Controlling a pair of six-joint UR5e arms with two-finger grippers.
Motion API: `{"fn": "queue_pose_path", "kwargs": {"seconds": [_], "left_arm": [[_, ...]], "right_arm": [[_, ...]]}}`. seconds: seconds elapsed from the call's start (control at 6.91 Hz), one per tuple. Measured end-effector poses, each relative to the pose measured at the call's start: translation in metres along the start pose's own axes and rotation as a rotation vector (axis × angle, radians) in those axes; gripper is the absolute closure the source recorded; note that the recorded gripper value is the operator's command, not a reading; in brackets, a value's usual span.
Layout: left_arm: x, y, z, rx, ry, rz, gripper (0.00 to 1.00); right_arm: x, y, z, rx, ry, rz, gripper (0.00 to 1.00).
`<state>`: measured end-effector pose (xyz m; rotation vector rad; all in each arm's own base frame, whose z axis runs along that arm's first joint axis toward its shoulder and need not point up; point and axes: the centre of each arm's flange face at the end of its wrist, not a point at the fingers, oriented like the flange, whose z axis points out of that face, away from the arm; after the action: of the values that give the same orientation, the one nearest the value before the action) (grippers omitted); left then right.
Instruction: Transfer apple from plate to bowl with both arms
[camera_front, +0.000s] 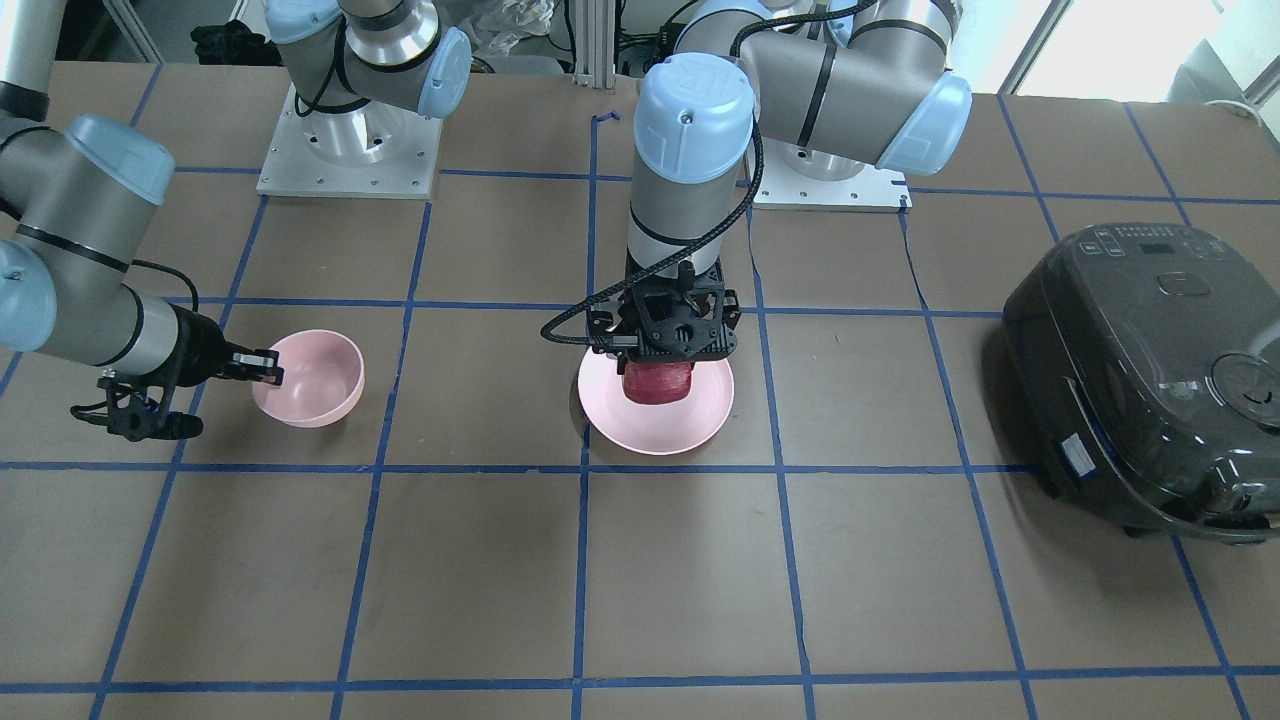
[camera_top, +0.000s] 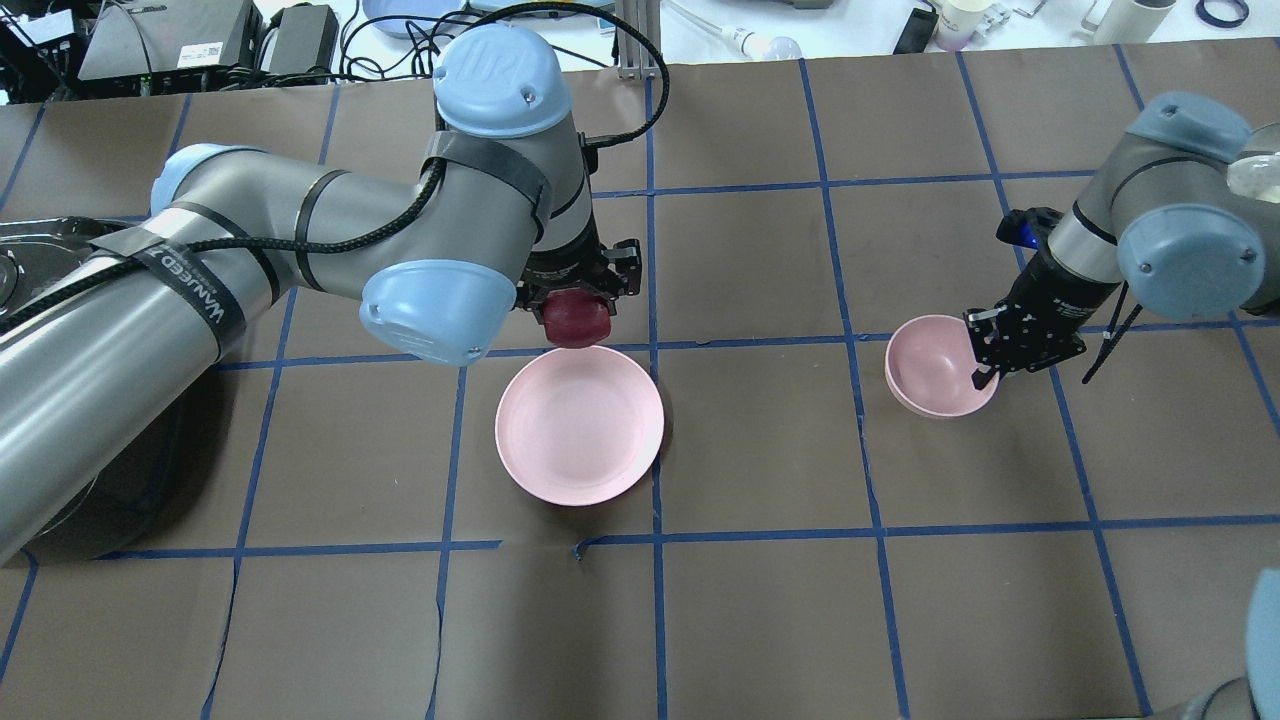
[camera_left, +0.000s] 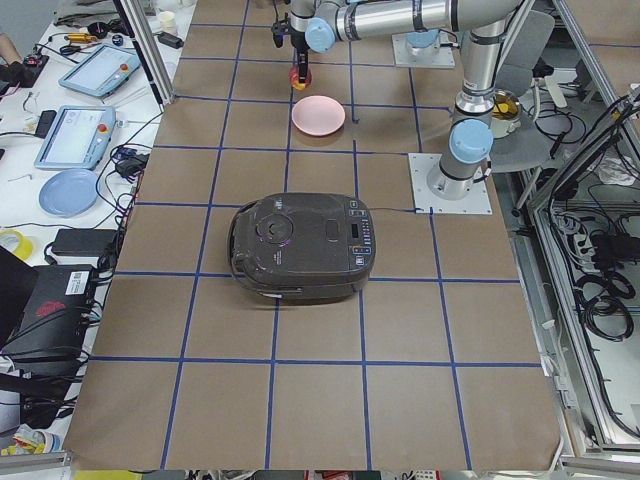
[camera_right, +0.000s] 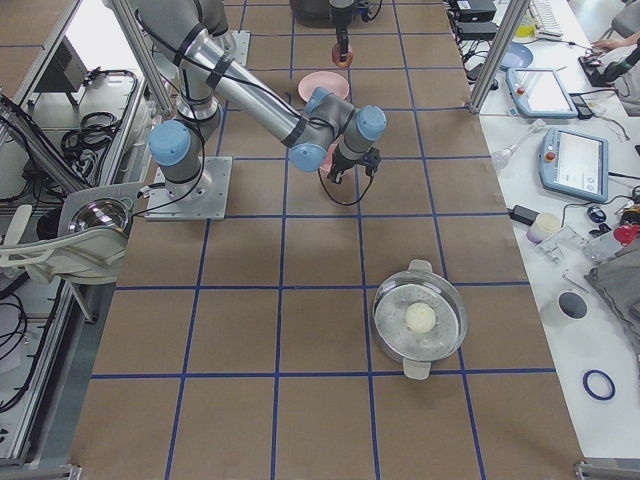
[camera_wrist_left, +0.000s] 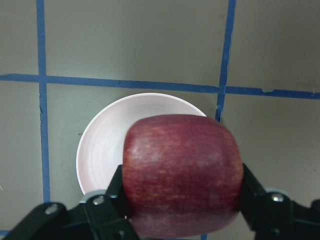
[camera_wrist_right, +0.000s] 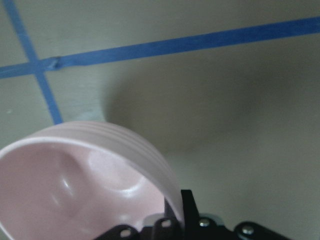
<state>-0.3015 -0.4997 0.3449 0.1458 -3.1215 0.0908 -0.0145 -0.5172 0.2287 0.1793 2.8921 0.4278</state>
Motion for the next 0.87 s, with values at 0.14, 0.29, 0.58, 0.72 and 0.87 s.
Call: {"fn": "queue_pose_path", "kwargs": {"seconds": [0.14, 0.29, 0.58, 0.72, 0.87], "left_arm": [[-0.001, -0.001, 0.000, -0.001, 0.000, -0.002, 1.00], [-0.001, -0.001, 0.000, -0.001, 0.000, -0.003, 1.00], [-0.002, -0.001, 0.003, -0.006, -0.003, -0.006, 1.00], [-0.001, -0.001, 0.006, -0.010, -0.004, -0.013, 1.00], [-0.001, -0.001, 0.008, -0.015, -0.005, -0.025, 1.00]], "right_arm": [[-0.039, 0.003, 0.003, -0.003, -0.029, -0.003, 1.00], [-0.081, 0.007, 0.013, -0.012, -0.064, 0.001, 1.00], [-0.135, 0.020, 0.039, -0.041, -0.100, -0.022, 1.00], [-0.142, 0.025, 0.053, -0.055, -0.097, -0.028, 1.00], [-0.142, 0.028, 0.066, -0.061, -0.089, -0.025, 1.00]]}}
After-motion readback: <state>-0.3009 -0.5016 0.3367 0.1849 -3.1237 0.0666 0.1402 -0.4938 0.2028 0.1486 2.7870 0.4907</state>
